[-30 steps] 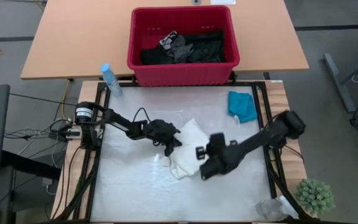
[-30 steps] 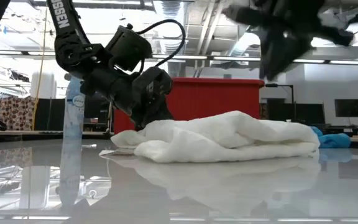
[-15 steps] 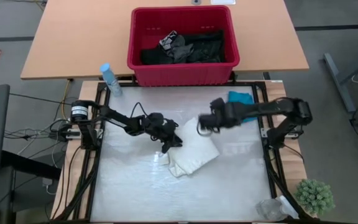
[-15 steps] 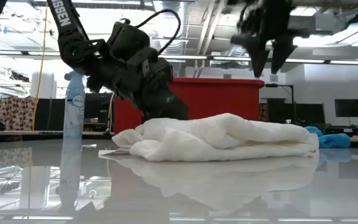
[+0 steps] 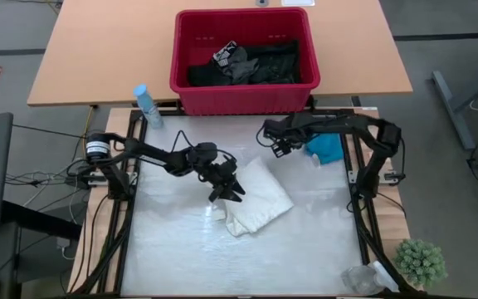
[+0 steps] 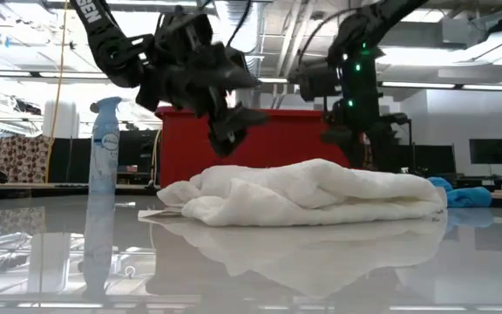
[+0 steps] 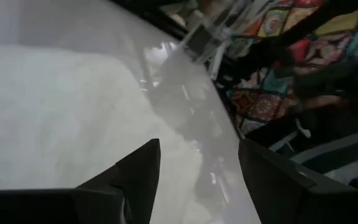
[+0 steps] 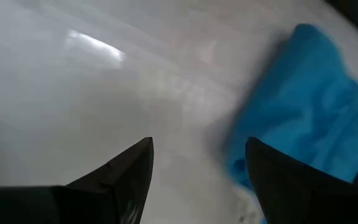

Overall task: Fold laundry
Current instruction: Stack the blue shorts on the white shirt

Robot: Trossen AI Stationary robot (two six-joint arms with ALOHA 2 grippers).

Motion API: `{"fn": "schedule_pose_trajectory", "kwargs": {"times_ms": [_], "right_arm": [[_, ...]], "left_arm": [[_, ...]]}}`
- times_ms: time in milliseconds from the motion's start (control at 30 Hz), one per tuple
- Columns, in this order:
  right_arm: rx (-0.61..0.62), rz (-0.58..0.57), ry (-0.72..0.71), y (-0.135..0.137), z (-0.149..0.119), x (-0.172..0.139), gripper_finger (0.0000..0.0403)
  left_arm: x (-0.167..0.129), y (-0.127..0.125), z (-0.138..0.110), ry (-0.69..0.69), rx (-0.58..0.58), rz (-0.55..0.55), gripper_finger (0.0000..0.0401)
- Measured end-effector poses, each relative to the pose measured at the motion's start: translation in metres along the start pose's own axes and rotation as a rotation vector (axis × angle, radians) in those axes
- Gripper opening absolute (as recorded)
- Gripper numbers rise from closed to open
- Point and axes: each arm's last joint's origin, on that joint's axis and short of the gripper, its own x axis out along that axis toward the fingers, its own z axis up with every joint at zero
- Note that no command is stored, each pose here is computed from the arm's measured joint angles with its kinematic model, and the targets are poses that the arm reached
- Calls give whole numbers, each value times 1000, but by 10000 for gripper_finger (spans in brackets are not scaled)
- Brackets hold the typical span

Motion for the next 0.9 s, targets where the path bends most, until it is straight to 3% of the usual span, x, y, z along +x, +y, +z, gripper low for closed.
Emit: {"fn": "schedule_pose_trajectory", "kwargs": {"times_ms": [333,667,900], "right_arm": [[-44,-156,167,-16,8,49,277],[-105,-325,253,-10,3,78,277],[-40,-382,378,-15,0,100,257]], "left_arm": [[-9,-12,12,-46,44,2,208],[-9,-8,9,-21,27,38,208],[-16,-2,12,-45,-14,70,208]]}}
